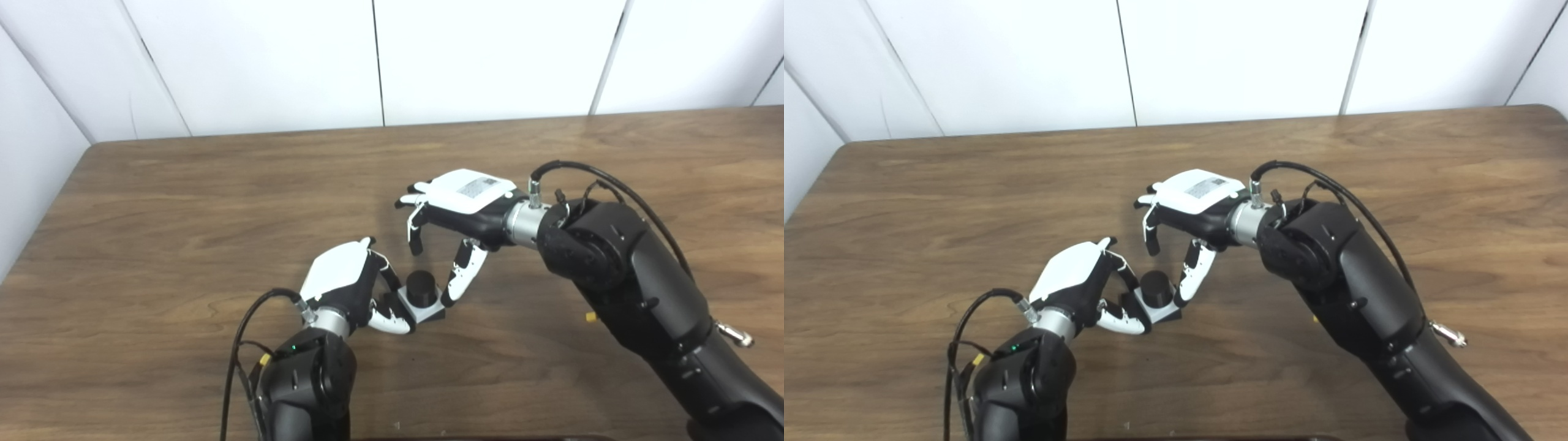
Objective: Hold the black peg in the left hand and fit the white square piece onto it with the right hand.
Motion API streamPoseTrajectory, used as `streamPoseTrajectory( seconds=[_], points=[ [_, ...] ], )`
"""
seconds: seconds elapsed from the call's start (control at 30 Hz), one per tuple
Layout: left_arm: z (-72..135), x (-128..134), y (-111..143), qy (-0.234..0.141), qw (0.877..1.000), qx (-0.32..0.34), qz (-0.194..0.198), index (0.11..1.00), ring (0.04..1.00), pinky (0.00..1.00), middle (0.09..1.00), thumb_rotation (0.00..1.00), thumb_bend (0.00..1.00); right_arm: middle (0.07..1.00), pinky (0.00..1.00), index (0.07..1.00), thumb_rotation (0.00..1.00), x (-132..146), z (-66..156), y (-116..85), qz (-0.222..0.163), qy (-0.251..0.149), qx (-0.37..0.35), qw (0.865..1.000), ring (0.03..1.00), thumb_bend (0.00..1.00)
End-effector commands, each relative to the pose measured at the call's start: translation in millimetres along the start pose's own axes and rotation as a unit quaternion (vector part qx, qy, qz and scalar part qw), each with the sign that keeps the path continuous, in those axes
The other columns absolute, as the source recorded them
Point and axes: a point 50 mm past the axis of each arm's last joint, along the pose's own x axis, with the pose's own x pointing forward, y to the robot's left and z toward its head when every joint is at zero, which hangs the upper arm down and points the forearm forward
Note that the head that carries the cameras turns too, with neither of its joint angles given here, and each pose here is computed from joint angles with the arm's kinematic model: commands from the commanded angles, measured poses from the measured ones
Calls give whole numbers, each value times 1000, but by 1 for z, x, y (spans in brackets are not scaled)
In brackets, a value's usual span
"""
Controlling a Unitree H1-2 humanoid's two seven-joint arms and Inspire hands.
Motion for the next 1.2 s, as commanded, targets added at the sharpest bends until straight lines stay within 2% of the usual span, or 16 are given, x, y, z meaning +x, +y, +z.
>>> streamPoseTrajectory(
  seconds=[0.0, 0.13, 0.27, 0.63, 0.83, 1.17],
  points=[
    [6, -3, 14, -12, 1000, 25, 12, 645, 1000, 1000, 1000, 298, 998, 951, 1000, 612, 318, -3, -3, -21, -39, -3, -12, 999, 1000, 973],
    [7, -4, 17, -8, 999, 40, -1, 902, 1000, 1000, 1000, 356, 1000, 952, 1000, 614, 327, -3, -3, -21, -39, -2, -15, 999, 1000, 971],
    [7, -3, 19, -2, 999, 53, -4, 933, 1000, 1000, 1000, 391, 1000, 949, 1000, 613, 328, -3, -4, -22, -40, -1, -15, 999, 1000, 967],
    [5, -2, 22, 2, 999, 46, -16, 995, 1000, 1000, 1000, 387, 1000, 956, 1000, 609, 329, -4, -7, -25, -42, 5, -16, 999, 1000, 972],
    [1, -4, 25, 1, 999, 48, -20, 1000, 1000, 1000, 1000, 404, 1000, 955, 1000, 607, 330, -5, -8, -26, -44, 6, -14, 999, 1000, 975],
    [6, -16, 28, 4, 999, 40, -2, 1000, 1000, 1000, 1000, 396, 1000, 955, 1000, 602, 310, -4, -11, -24, -46, 11, -10, 999, 1000, 975]
  ],
)
